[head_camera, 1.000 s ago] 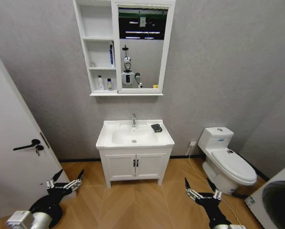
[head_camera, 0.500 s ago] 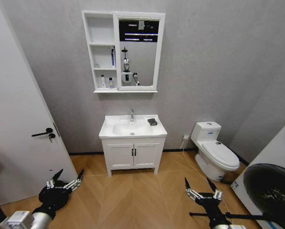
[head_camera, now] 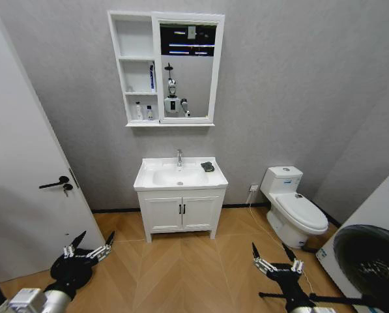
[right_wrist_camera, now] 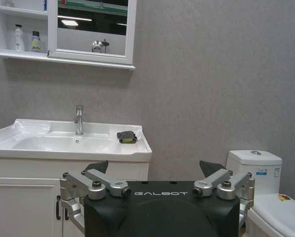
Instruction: Move facial cleanser and shampoo from washbasin to cabinet, then wipe washbasin with towel.
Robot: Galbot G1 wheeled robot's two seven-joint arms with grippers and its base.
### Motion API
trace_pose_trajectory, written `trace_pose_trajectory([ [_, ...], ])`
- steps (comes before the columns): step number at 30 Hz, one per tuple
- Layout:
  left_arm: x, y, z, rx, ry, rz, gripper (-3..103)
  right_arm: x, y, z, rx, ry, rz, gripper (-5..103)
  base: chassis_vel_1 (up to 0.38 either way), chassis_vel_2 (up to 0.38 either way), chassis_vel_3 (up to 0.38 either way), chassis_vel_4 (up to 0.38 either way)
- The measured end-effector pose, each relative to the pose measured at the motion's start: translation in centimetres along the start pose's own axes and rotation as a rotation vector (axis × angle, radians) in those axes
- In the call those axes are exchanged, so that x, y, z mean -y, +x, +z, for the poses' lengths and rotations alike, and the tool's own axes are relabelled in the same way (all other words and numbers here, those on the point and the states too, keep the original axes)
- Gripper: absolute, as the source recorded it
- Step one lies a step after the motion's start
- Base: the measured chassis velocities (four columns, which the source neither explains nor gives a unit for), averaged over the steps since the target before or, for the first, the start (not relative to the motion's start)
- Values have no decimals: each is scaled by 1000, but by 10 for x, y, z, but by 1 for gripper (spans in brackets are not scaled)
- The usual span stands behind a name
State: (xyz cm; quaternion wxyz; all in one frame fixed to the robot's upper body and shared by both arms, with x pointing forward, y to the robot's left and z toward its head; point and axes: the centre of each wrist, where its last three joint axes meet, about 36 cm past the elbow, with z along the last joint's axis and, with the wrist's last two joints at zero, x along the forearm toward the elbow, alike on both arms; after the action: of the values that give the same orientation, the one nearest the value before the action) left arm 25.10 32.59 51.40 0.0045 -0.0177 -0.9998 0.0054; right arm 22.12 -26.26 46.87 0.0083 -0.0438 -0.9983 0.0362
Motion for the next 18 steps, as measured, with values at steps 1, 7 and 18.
trace_pose_trajectory([
  [1,0,0,0,0,0,0,100,0,0,0,0,0,0,100,0,0,0,0],
  [7,0,0,0,0,0,0,100,0,0,0,0,0,0,100,0,0,0,0],
  [18,0,0,0,0,0,0,100,0,0,0,0,0,0,100,0,0,0,0],
])
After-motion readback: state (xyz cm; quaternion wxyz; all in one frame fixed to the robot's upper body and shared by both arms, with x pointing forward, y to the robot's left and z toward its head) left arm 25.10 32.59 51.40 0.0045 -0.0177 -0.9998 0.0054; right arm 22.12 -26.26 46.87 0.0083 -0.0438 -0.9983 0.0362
